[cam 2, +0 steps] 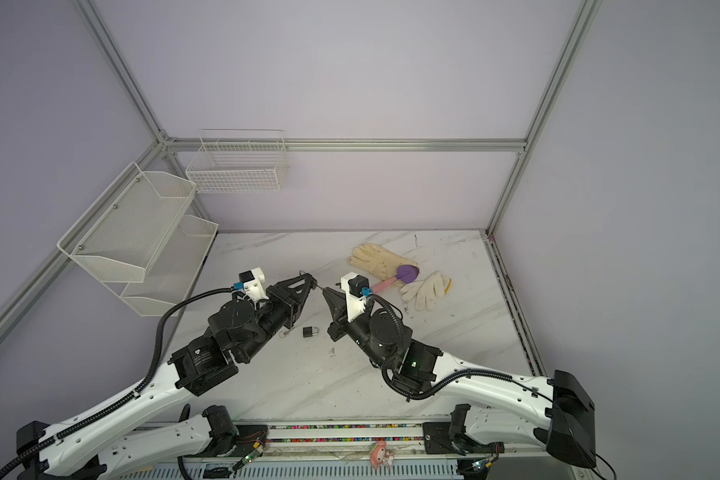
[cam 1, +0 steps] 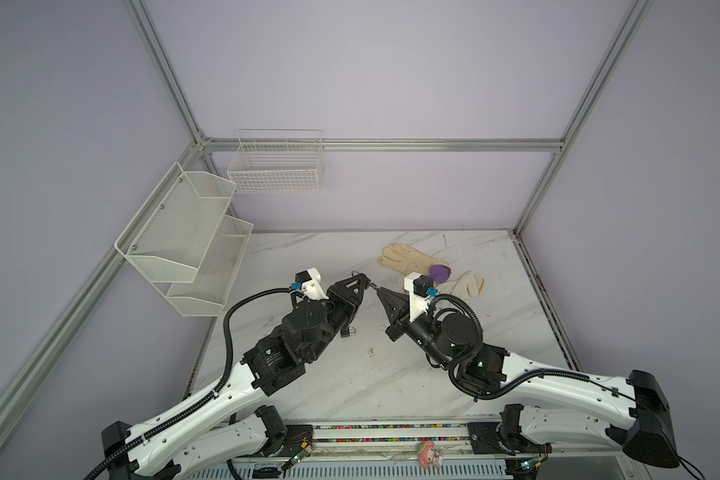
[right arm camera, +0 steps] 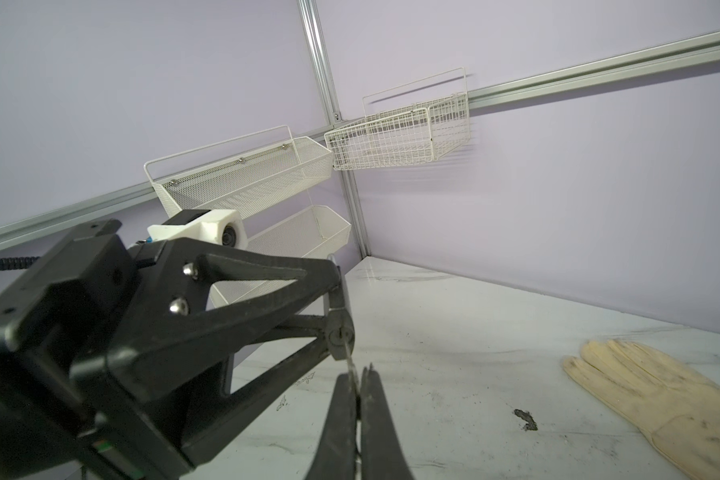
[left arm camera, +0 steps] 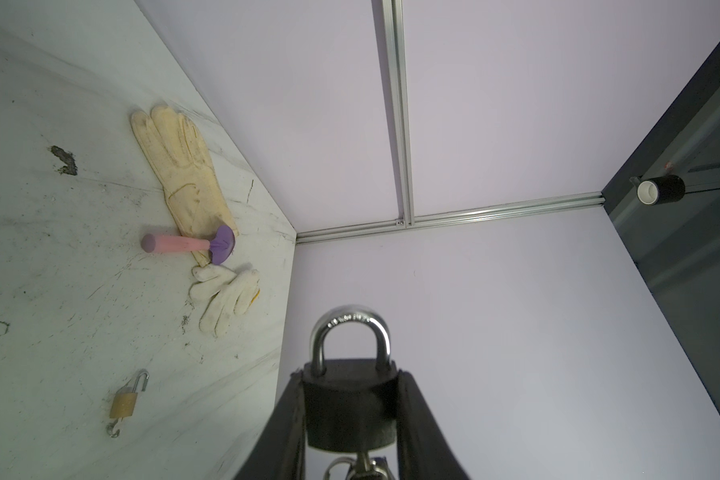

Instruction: Unlock with the key

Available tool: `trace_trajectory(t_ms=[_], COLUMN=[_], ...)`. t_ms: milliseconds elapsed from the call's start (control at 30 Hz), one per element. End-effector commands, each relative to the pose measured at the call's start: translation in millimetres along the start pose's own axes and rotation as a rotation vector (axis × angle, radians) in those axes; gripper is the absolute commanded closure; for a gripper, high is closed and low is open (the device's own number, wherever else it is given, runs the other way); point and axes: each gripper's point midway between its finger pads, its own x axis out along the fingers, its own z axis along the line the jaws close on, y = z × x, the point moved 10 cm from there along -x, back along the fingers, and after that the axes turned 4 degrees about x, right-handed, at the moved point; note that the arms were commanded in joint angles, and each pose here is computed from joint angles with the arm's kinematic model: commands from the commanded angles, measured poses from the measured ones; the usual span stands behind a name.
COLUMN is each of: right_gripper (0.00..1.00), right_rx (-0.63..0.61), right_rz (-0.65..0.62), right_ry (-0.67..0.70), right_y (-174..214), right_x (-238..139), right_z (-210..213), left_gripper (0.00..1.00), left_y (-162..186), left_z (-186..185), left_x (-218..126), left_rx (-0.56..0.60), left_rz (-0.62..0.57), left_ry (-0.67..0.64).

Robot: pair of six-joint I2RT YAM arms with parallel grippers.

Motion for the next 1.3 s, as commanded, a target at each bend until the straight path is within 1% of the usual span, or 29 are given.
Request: trace_trajectory(t_ms=[0,133,333,433,533,600,633,667,700,733,767,800,867,900,933,967,1000,1033,1067,1100,1133,1167,1200,1267], right_gripper=[1.0,1.0,1.0,1.0,1.0,1.0,1.0,1.0,1.0,1.0,1.0,1.0,1.0,1.0,1.0,1.0,1.0,1.0,1.0,1.0,1.0,1.0,1.0,1.0], right_rx=[-0.005,-0.009,0.015,0.034,0.069,0.137,0.179,0.194,0.188,0.149,0.107,0.06,-0.016,-0.04,-0.057,-0.053,-0.01,0.048,0.102,0.151,0.204,0.23,0.219,0.152], right_rz=[0.003,0.021,0.021,0.0,-0.034,-0.06,-0.088,-0.111,-0.121,-0.113,-0.083,-0.049,-0.003,0.001,-0.001,-0.013,-0.015,-0.017,-0.024,-0.044,-0.039,-0.023,-0.003,0.054], right_ry=[0.0,-0.043,-0.042,0.023,0.054,0.068,0.024,-0.053,-0.099,-0.129,-0.128,-0.091,0.044,0.102,0.133,0.144,0.125,0.067,-0.023,-0.076,-0.106,-0.119,-0.11,-0.023], right_y=[-2,0,8,11,13,9,5,0,-4,-8,-10,-8,0,2,3,1,-1,-8,-15,-21,-24,-23,-22,-8], right_x=[-9,-13,-8,0,7,10,9,8,8,10,16,21,30,31,31,30,30,28,23,20,19,20,22,26], right_z=[-2,-1,-1,-1,-1,0,4,9,13,18,22,22,16,12,9,8,9,11,17,21,23,25,25,18], left_gripper=[0.99,1.0,1.0,1.0,1.0,1.0,1.0,1.0,1.0,1.0,1.0,1.0,1.0,1.0,1.0,1.0,1.0,1.0,1.0,1.0,1.0,1.0,1.0,1.0], left_y=[-9,-9,-7,-4,1,6,7,8,9,9,9,8,6,5,5,6,6,7,8,8,7,4,3,-2], left_z=[-6,-5,-7,-9,-12,-14,-15,-14,-13,-12,-10,-9,-9,-9,-8,-8,-8,-5,-3,-2,-1,-1,-1,-2], left_x=[-3,0,6,9,16,21,23,25,26,26,26,26,23,23,23,23,23,23,24,24,23,22,21,18], left_rx=[-0.044,-0.073,-0.113,-0.144,-0.145,-0.132,-0.118,-0.109,-0.102,-0.088,-0.071,-0.054,-0.012,-0.006,-0.002,0.001,0.005,0.004,0.0,-0.003,-0.002,0.001,0.003,0.011], left_rz=[-0.047,-0.062,-0.044,-0.026,0.021,0.059,0.066,0.075,0.077,0.072,0.067,0.064,0.049,0.047,0.044,0.042,0.041,0.042,0.042,0.04,0.025,0.005,-0.008,-0.04], left_ry=[0.064,0.097,0.15,0.188,0.195,0.186,0.181,0.169,0.157,0.143,0.124,0.102,0.078,0.076,0.091,0.117,0.133,0.138,0.134,0.126,0.119,0.115,0.104,0.083])
